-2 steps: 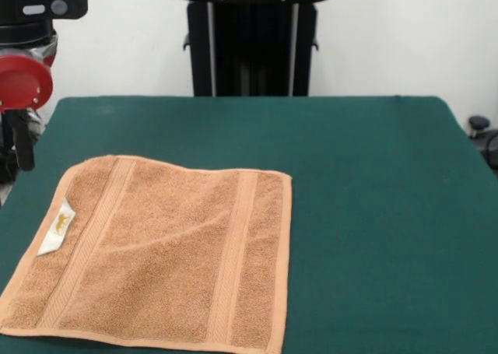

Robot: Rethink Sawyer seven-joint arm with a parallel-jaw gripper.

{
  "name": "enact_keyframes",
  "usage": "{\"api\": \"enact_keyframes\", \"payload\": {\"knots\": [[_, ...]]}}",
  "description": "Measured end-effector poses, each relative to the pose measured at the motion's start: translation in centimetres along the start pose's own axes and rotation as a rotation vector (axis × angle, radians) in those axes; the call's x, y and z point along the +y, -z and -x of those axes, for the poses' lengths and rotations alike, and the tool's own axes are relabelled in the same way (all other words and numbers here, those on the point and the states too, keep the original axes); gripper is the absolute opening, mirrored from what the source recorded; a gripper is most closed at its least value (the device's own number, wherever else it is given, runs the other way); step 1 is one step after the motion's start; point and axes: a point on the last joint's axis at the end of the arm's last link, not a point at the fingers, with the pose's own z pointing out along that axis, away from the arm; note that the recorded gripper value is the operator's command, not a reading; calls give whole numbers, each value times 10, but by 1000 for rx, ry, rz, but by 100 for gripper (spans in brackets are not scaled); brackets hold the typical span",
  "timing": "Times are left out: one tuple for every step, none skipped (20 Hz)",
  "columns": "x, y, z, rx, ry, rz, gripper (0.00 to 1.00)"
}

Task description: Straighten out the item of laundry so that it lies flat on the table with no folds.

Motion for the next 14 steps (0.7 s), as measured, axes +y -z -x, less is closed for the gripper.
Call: {"api": "enact_keyframes", "payload": {"knots": [[-3,-1,0,-3,-4,1,100],[-5,-3,0,-8,-6,3,100],[-7,-5,0,-15,-7,7,100],[-9,-8,0,-23,-7,11,100],[-11,-11,0,-37,-6,16,100],[-15,-14,0,-57,-3,21,100],[-17,-16,0,-70,0,23,100],[-19,-18,0,-77,3,22,100],[-20,-20,0,-82,6,21,100],[-22,-22,-1,-90,12,18,100],[-23,-23,-1,-93,15,16,100],[-23,-24,-2,-96,18,15,100],[-24,-25,-2,-99,23,13,100],[-24,-25,-3,-100,24,13,100]]}}
